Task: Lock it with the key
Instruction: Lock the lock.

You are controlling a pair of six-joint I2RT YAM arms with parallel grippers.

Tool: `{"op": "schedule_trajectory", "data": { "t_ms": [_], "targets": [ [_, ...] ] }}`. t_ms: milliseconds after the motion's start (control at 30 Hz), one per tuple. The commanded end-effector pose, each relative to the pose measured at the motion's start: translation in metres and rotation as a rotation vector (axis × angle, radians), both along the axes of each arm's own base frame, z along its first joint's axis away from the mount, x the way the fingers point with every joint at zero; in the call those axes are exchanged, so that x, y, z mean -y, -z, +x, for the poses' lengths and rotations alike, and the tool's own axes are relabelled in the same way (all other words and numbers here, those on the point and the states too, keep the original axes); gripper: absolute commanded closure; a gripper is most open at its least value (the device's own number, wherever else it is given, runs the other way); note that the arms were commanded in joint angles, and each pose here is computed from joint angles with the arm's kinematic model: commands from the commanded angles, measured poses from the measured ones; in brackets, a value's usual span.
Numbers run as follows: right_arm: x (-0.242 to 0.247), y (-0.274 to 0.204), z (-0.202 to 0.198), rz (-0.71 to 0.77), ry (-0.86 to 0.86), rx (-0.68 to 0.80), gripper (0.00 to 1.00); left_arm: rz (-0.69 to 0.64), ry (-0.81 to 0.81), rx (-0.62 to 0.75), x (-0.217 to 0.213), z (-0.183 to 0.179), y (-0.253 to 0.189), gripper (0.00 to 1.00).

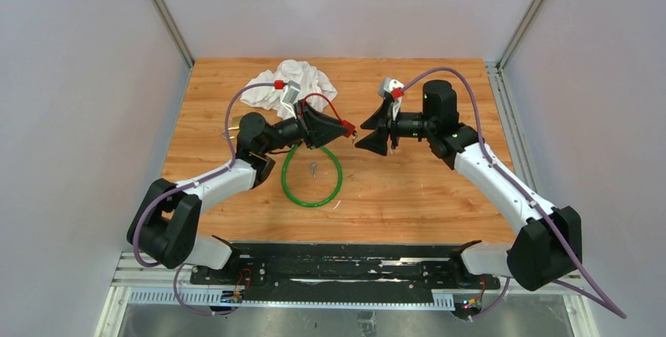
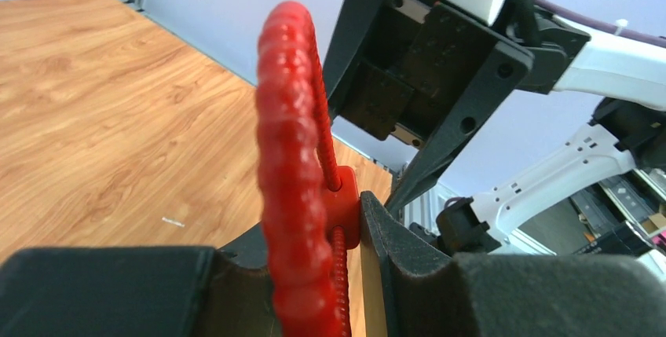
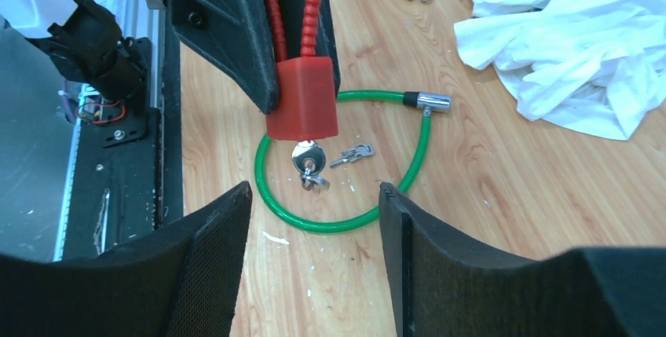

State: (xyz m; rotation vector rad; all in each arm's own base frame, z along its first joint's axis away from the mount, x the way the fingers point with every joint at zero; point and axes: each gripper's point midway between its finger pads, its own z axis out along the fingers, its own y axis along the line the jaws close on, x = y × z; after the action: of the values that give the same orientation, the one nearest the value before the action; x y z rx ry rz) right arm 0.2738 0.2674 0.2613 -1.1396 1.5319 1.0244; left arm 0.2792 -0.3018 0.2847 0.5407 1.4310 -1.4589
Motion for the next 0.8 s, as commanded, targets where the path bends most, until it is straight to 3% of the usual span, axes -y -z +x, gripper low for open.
{"op": "schedule_trajectory", "data": {
  "t_ms": [0, 167, 467, 767],
  "targets": [
    [-0.002, -0.005, -0.003, 0.048, -0.037, -0.058, 0.41, -0.061, 0.053, 0.084, -0.001, -0.013, -0.02, 1.0],
    [-0.004, -0.008, -0.002, 0.077, -0.053, -0.094, 0.48, -0.064, 0.074, 0.104, -0.002, -0.018, -0.023, 0.99],
    [-0.01, -0.02, -0.011, 0.135, -0.113, -0.121, 0.5, -0.059, 0.108, 0.123, 0.001, -0.026, -0.025, 1.0],
    [-0.009, -0.015, -0.014, 0.125, -0.132, -0.114, 0.72, -0.058, 0.103, 0.132, 0.0, -0.028, -0.028, 1.0]
  ]
}}
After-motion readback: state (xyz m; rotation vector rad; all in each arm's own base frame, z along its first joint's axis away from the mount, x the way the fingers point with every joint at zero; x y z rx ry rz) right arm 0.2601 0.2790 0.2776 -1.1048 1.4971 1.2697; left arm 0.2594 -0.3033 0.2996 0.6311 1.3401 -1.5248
